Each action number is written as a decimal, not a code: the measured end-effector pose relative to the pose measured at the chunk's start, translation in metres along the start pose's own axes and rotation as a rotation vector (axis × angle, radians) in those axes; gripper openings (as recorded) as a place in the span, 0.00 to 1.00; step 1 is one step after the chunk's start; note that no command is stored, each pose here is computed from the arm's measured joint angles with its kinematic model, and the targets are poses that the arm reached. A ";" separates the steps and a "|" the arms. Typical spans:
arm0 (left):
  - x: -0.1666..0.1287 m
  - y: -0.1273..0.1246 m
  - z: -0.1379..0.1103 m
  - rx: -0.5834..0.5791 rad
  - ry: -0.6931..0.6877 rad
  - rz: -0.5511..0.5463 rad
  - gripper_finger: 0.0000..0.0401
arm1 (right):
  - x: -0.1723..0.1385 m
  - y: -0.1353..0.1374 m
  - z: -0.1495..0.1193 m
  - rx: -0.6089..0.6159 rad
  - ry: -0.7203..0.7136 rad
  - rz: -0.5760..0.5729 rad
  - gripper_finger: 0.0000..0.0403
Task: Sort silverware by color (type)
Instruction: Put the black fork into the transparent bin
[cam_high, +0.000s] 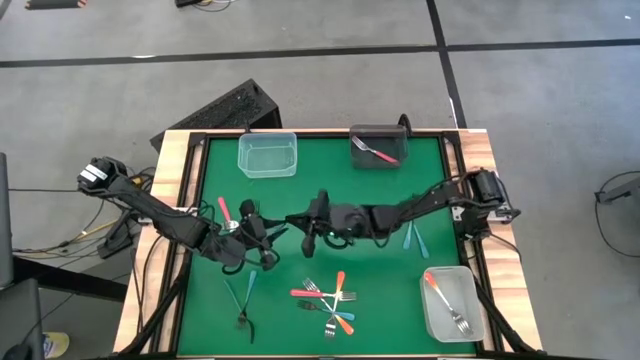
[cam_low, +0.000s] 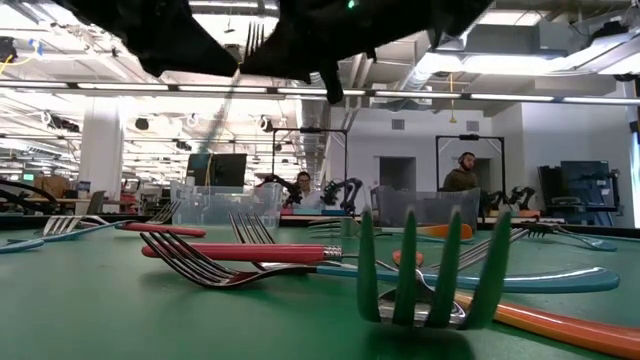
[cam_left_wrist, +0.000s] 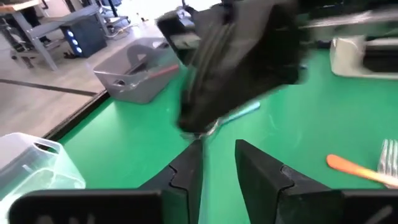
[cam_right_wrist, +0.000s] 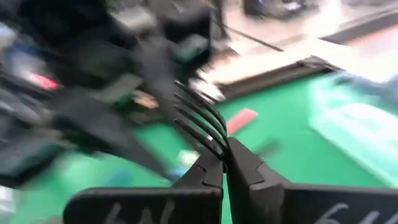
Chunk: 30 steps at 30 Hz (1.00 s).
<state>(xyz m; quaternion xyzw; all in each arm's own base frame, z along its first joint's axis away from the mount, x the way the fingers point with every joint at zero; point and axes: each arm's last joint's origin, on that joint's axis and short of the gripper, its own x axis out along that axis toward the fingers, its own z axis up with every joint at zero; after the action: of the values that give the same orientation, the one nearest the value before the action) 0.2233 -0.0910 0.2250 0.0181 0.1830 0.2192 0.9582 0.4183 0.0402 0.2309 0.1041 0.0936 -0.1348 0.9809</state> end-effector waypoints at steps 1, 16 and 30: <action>-0.002 0.002 -0.001 0.009 0.012 0.008 0.22 | 0.003 -0.004 0.004 -0.042 0.035 -0.037 0.04; -0.038 0.050 0.004 -0.135 0.012 0.198 0.24 | 0.028 -0.116 0.108 -0.238 0.049 -0.264 0.04; -0.027 0.058 0.001 -0.129 0.054 0.266 0.24 | 0.086 -0.180 0.075 0.187 -0.088 -0.234 0.04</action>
<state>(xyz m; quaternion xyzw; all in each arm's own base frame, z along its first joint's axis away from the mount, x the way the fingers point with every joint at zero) 0.1776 -0.0500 0.2417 -0.0254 0.1900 0.3560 0.9146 0.4608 -0.1674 0.2529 0.1772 0.0490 -0.2607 0.9477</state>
